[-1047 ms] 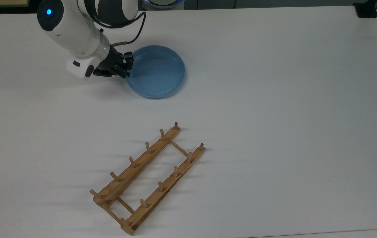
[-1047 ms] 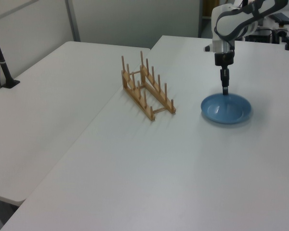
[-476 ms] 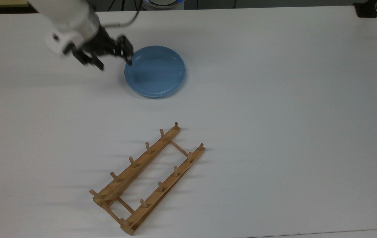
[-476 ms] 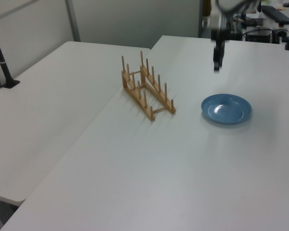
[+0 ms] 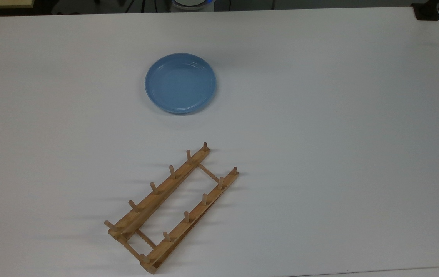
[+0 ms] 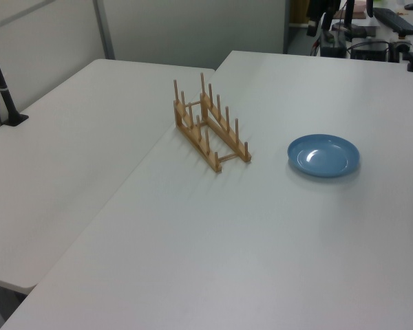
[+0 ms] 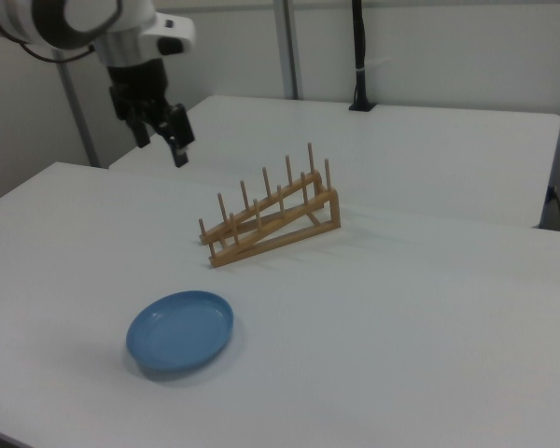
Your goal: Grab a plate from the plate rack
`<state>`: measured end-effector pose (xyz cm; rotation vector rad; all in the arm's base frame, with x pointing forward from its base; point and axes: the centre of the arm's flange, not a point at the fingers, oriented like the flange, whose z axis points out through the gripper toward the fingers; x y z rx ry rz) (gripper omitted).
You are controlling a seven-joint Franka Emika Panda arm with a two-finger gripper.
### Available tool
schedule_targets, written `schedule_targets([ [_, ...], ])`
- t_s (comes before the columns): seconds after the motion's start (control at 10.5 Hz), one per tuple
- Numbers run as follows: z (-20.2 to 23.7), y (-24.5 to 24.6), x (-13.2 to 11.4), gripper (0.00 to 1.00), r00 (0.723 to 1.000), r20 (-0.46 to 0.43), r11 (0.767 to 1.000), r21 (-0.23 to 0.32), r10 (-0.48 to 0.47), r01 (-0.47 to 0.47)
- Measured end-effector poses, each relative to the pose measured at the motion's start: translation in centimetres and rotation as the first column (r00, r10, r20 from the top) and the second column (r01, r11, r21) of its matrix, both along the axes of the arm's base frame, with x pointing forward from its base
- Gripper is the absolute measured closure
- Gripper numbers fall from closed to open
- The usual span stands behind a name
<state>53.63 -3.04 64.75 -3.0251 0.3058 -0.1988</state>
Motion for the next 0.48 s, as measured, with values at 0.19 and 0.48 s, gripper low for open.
schedule_targets([
  [0.19,0.47,1.21,-0.78,0.0,0.999,-0.023,0.999,-0.019,-0.032,0.031],
  [0.48,0.28,0.47,-0.18,0.0,1.0,0.008,0.997,-0.071,-0.001,0.001],
])
